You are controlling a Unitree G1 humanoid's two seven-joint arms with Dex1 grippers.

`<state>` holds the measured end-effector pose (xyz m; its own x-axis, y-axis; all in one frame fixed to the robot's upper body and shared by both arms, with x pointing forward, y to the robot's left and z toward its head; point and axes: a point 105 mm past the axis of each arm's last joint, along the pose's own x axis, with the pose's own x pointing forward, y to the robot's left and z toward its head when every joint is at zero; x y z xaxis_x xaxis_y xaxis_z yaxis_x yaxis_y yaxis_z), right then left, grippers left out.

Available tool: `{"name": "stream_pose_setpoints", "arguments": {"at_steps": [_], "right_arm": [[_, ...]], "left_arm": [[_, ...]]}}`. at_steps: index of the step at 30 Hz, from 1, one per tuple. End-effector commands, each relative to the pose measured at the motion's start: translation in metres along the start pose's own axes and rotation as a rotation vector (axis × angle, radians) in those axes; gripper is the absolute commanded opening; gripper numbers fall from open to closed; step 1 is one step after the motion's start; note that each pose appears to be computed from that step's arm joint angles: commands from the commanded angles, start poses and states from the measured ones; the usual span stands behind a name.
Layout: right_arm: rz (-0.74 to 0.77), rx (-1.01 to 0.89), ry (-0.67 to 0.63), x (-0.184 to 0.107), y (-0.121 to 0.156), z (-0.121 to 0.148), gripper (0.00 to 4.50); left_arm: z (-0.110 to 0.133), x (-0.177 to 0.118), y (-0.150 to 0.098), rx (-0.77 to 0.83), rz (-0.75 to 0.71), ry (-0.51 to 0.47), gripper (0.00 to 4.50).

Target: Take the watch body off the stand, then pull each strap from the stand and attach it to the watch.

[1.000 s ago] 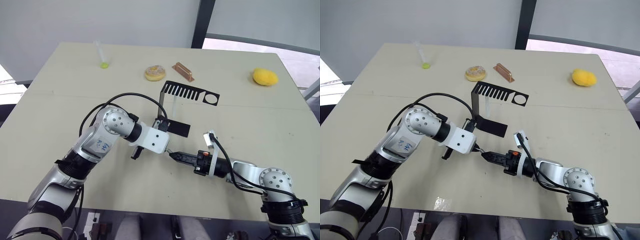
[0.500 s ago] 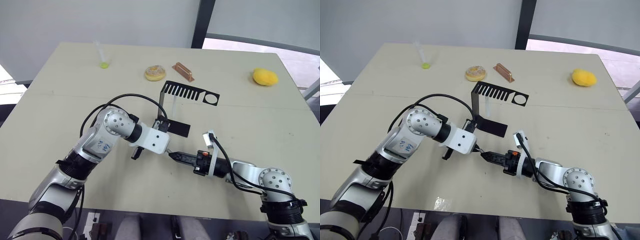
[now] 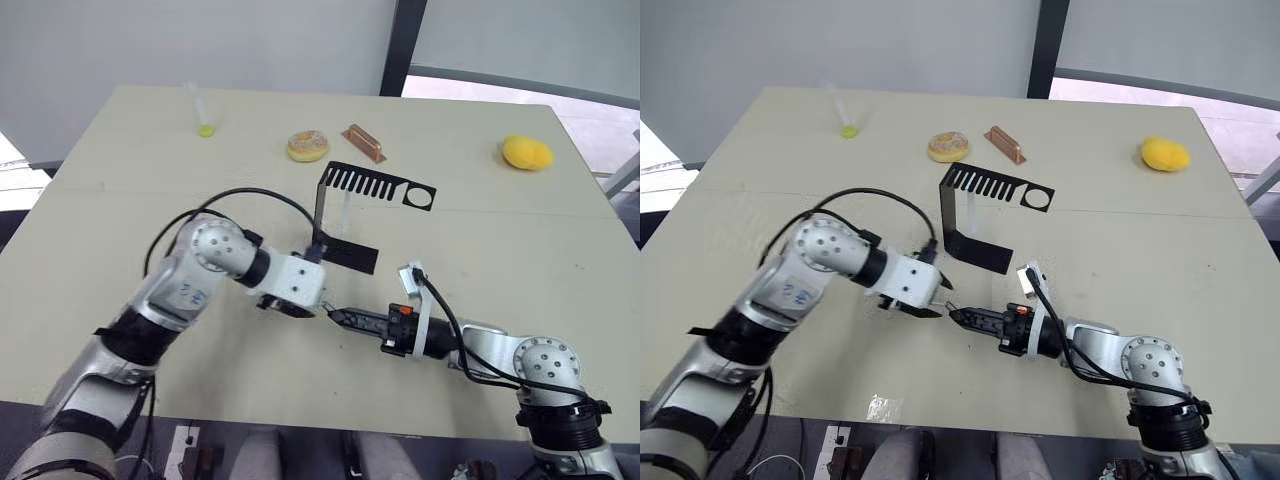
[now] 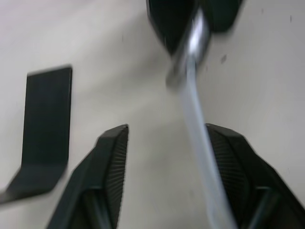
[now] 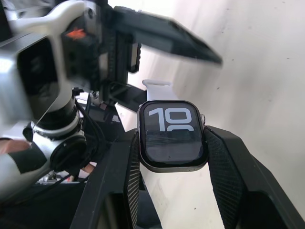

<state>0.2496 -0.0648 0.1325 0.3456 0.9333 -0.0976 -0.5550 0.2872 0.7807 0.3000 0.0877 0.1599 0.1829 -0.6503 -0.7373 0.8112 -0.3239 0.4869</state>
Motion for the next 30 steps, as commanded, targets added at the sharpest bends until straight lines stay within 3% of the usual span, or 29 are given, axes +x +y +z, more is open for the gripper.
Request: {"name": "stream_pose_setpoints", "arguments": {"at_steps": [1, 2, 4, 6, 9, 12, 17, 22, 26, 30], "right_arm": [[0.016, -0.166, -0.007, -0.013, 0.012, 0.008, 1.51], [0.016, -0.247, 0.0, -0.017, 0.015, 0.01, 1.51], [0.003, -0.491, -0.001, -0.023, 0.022, 0.016, 1.51], [0.003, -0.797, 0.057, -0.029, 0.027, 0.013, 1.51], [0.001, -1.156, 0.179, -0.043, 0.016, 0.002, 1.51], [-0.006, -1.319, 0.193, -0.054, 0.006, 0.003, 1.51], [0.038, -1.385, 0.185, -0.046, -0.002, -0.003, 1.51], [0.131, -1.361, 0.095, 0.006, 0.006, 0.006, 1.51], [0.15, -1.357, 0.139, 0.036, 0.0, 0.006, 1.51], [0.135, -1.342, 0.229, 0.044, -0.019, 0.0, 1.51]], "left_arm": [[-0.032, -0.047, -0.011, -0.076, 0.084, 0.003, 4.21], [-0.031, -0.055, -0.015, -0.139, 0.113, -0.09, 4.5], [-0.025, -0.073, -0.019, -0.28, 0.204, -0.308, 4.5], [-0.025, -0.089, -0.03, -0.38, 0.24, -0.439, 4.5], [-0.037, -0.102, -0.049, -0.462, 0.274, -0.448, 4.5], [-0.039, -0.109, -0.055, -0.478, 0.338, -0.481, 4.5], [-0.026, -0.101, -0.06, -0.52, 0.351, -0.533, 4.5], [-0.021, -0.1, -0.057, -0.539, 0.371, -0.551, 4.5], [-0.023, -0.105, -0.062, -0.556, 0.365, -0.539, 4.5], [-0.024, -0.107, -0.068, -0.551, 0.333, -0.51, 4.5]]}}
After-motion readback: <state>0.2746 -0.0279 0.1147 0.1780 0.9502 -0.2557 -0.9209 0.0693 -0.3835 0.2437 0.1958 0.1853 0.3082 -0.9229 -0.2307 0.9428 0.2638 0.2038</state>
